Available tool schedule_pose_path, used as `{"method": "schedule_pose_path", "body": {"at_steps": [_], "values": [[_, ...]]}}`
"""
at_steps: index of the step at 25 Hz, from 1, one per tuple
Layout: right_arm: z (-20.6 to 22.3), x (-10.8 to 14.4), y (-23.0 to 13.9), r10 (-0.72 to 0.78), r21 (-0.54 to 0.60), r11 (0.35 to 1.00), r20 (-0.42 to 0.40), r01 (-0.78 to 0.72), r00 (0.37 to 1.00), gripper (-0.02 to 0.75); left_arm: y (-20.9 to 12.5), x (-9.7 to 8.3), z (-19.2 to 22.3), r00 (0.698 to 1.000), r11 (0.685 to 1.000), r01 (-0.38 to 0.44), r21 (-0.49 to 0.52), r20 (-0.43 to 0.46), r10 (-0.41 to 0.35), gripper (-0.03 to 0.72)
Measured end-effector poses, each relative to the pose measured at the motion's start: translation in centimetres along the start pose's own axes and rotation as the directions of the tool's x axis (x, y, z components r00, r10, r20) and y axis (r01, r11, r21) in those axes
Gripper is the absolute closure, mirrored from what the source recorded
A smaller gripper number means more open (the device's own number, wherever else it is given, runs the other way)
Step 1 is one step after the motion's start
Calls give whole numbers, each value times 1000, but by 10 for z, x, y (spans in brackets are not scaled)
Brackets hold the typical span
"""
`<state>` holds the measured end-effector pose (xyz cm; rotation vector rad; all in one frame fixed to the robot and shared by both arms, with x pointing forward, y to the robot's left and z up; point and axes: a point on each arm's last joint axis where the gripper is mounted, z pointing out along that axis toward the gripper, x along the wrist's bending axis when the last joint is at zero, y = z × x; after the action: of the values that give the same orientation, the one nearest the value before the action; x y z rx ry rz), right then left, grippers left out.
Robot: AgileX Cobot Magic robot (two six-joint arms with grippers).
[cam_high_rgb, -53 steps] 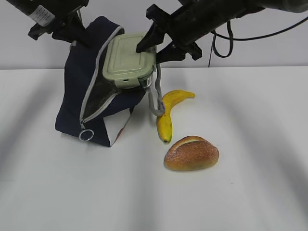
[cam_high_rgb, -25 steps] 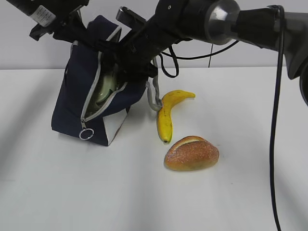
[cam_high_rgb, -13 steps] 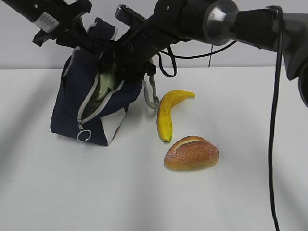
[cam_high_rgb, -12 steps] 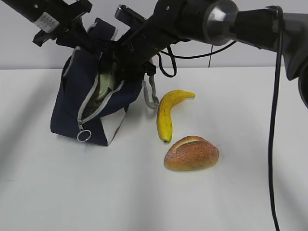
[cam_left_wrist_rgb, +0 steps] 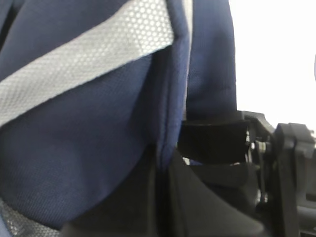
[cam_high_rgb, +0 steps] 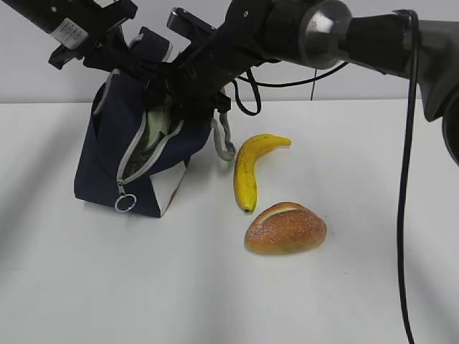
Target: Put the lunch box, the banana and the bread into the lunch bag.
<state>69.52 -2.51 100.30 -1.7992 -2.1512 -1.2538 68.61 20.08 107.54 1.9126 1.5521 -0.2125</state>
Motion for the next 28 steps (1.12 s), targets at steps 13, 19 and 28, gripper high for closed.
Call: {"method": "schedule_pose_path", "body": {"at_steps": [13, 19, 28], "values": [[37, -9, -13, 83, 5, 997, -107, -83, 991, 363, 0, 2, -1, 1000, 1000, -3, 4, -16, 3, 688], [40, -5, -12, 65, -18, 998, -127, -67, 990, 234, 0, 7, -3, 1000, 1000, 4, 1, -24, -4, 688], [-8, -22, 19, -46, 82, 995, -111, 56, 993, 204, 1, 13, -7, 999, 1000, 17, -8, -28, -17, 688]]}}
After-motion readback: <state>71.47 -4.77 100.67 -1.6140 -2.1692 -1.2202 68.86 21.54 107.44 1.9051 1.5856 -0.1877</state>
